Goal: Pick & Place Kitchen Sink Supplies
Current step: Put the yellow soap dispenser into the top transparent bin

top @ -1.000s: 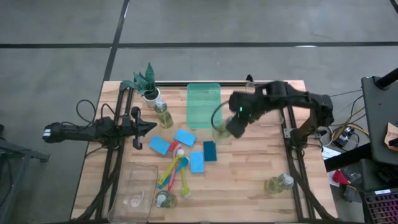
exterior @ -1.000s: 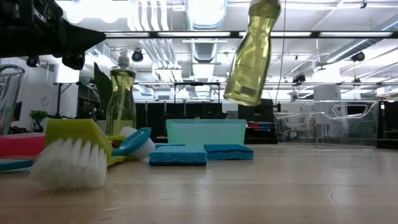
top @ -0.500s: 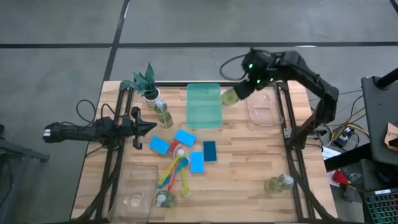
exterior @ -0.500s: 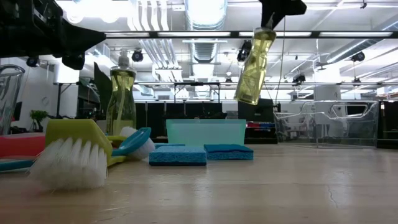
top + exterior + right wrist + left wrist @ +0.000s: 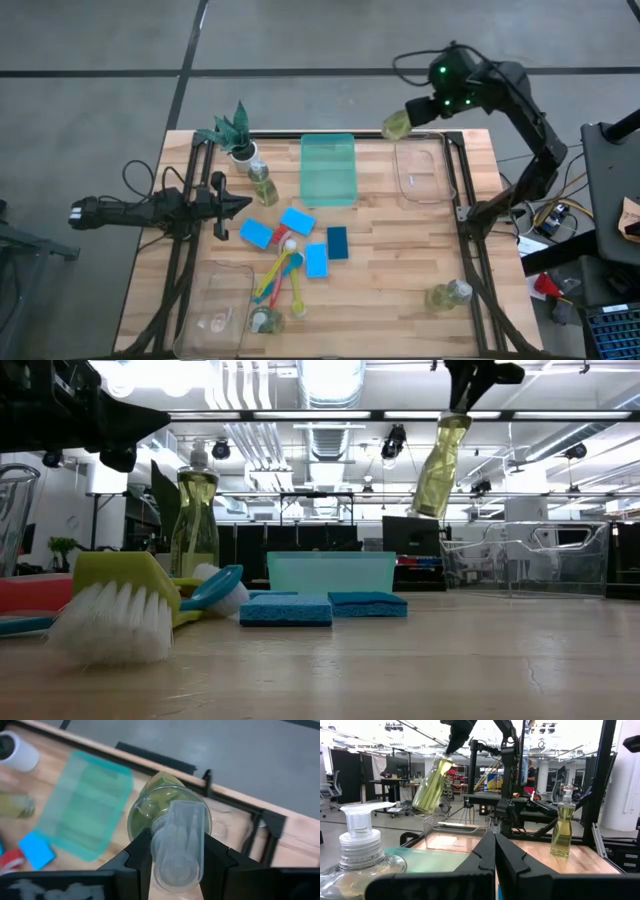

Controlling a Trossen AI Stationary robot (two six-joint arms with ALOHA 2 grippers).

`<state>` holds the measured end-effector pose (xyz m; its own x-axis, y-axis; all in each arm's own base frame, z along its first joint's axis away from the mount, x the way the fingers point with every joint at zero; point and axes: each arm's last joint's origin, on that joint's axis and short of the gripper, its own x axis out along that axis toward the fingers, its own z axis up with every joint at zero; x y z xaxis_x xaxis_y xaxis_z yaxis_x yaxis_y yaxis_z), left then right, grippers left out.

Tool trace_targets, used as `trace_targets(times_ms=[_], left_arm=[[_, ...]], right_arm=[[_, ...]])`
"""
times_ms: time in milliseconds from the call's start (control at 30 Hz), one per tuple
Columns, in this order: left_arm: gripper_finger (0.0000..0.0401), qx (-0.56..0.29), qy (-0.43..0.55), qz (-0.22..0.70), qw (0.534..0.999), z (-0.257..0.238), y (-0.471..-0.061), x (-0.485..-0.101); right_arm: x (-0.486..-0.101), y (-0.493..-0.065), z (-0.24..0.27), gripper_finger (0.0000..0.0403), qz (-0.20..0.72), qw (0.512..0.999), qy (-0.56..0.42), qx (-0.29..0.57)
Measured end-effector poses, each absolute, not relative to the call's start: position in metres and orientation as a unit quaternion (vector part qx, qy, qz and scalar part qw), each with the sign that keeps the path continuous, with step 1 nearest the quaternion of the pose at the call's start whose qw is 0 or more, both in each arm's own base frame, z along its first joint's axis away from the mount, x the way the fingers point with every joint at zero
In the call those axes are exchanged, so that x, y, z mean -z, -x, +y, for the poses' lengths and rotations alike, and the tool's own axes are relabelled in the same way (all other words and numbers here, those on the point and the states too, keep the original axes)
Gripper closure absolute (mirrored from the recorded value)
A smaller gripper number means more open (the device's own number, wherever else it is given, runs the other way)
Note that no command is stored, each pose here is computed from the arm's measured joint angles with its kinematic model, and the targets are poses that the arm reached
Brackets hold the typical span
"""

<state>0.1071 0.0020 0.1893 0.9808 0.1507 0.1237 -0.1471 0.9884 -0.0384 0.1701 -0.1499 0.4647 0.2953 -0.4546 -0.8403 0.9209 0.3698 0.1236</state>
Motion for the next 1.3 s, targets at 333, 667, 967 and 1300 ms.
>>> trace_targets(times_ms=[333,667,967,1300], left_arm=[[0.0398,-0.075,0.014,-0.063,0.995,0.002,-0.107,-0.189],[0.0398,-0.075,0.014,-0.063,0.995,0.002,-0.107,-0.189],[0.0398,-0.075,0.015,-0.063,0.995,0.002,-0.107,-0.189],[0.0398,-0.075,0.014,-0.063,0.995,0.002,-0.107,-0.189]], right_arm=[[-0.451,-0.146,-0.153,0.0294,0.379,0.708,-0.333,0.495],[-0.413,-0.136,-0.156,0.0294,0.432,0.663,-0.362,0.492],[-0.379,-0.131,-0.167,0.0294,0.482,0.613,-0.38,0.498],[-0.363,-0.13,-0.181,0.0294,0.506,0.585,-0.389,0.5]])
